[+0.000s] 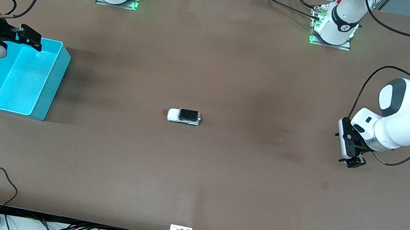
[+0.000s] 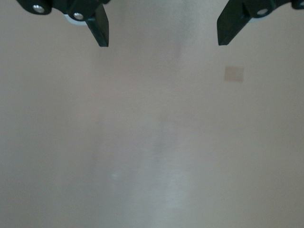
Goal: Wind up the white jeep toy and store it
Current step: 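Raise the left gripper away while the right gripper moves over the bin, then reach the right gripper over the rolled jeep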
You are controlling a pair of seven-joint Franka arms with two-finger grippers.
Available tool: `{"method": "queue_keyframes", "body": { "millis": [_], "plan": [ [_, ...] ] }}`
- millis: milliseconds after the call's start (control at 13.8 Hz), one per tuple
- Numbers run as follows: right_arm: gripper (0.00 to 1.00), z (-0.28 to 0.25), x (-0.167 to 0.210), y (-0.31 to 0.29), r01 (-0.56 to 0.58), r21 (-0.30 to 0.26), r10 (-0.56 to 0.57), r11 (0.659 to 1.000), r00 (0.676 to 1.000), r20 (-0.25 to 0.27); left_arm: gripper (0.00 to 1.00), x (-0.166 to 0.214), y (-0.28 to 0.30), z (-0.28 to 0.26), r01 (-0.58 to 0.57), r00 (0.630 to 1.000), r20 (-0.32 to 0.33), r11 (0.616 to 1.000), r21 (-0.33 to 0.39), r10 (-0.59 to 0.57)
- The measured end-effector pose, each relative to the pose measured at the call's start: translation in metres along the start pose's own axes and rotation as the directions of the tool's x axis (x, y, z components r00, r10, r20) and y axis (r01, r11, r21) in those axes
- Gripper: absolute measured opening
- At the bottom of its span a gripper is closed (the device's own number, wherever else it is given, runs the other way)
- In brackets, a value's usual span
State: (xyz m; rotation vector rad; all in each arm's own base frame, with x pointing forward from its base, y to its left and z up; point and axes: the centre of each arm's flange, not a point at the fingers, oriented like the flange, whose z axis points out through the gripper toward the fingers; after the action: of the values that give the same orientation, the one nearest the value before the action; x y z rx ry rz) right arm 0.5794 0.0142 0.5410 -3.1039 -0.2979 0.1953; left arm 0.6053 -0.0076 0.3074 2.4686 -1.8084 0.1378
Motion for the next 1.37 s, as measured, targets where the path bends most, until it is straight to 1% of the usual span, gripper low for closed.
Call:
{"method": "queue_keyframes", "body": {
  "millis": [72, 217, 362, 434, 579, 651, 868, 1013, 1157, 1230, 1302, 1374],
  "plan": [
    [1.00, 0.004, 0.002, -0.002, 0.003, 0.016, -0.003, 1.000, 1.000, 0.004, 1.00, 0.000, -0.005, -0.007, 0.066, 0.998, -0.006, 0.998, 0.017, -0.066],
    [1.00, 0.008, 0.005, -0.007, 0.033, 0.026, -0.033, 0.999, 0.999, 0.009, 1.00, 0.002, -0.014, -0.020, 0.180, 0.984, -0.021, 0.983, 0.043, -0.179],
    [1.00, 0.009, 0.007, -0.015, 0.074, 0.025, -0.074, 0.997, 0.997, 0.010, 1.00, 0.001, -0.021, -0.030, 0.301, 0.953, -0.038, 0.952, 0.060, -0.299],
    [1.00, 0.009, 0.007, -0.018, 0.097, 0.025, -0.097, 0.995, 0.995, 0.011, 1.00, -0.002, -0.024, -0.034, 0.371, 0.928, -0.045, 0.926, 0.065, -0.369],
    [1.00, 0.013, 0.009, -0.019, 0.146, 0.027, -0.147, 0.989, 0.989, 0.019, 1.00, -0.011, -0.029, -0.038, 0.518, 0.855, -0.055, 0.853, 0.067, -0.515],
    [1.00, 0.019, 0.010, -0.019, 0.182, 0.033, -0.183, 0.983, 0.982, 0.035, 1.00, -0.015, -0.031, -0.039, 0.578, 0.816, -0.058, 0.813, 0.069, -0.575],
    [1.00, 0.041, 0.010, -0.020, 0.315, 0.080, -0.323, 0.946, 0.939, 0.118, 1.00, -0.018, -0.031, -0.049, 0.724, 0.689, -0.035, 0.687, 0.066, -0.724],
    [1.00, 0.049, 0.010, -0.030, 0.364, 0.103, -0.376, 0.926, 0.914, 0.153, 1.00, -0.018, -0.032, -0.068, 0.808, 0.587, -0.004, 0.586, 0.061, -0.809],
    [1.00, 0.053, 0.009, -0.045, 0.415, 0.115, -0.429, 0.903, 0.888, 0.167, 1.00, -0.018, -0.035, -0.098, 0.873, 0.481, 0.014, 0.481, 0.078, -0.876],
    [1.00, 0.057, 0.009, -0.051, 0.448, 0.122, -0.464, 0.886, 0.870, 0.170, 1.00, -0.017, -0.037, -0.116, 0.894, 0.440, 0.011, 0.439, 0.090, -0.898],
    [1.00, 0.061, 0.009, -0.055, 0.487, 0.129, -0.503, 0.864, 0.848, 0.167, 1.00, -0.015, -0.037, -0.135, 0.908, 0.408, -0.001, 0.406, 0.103, -0.913],
    [1.00, 0.066, 0.011, -0.063, 0.531, 0.129, -0.546, 0.838, 0.824, 0.153, 1.00, -0.012, -0.037, -0.151, 0.922, 0.374, -0.020, 0.369, 0.115, -0.927]
  ]
}}
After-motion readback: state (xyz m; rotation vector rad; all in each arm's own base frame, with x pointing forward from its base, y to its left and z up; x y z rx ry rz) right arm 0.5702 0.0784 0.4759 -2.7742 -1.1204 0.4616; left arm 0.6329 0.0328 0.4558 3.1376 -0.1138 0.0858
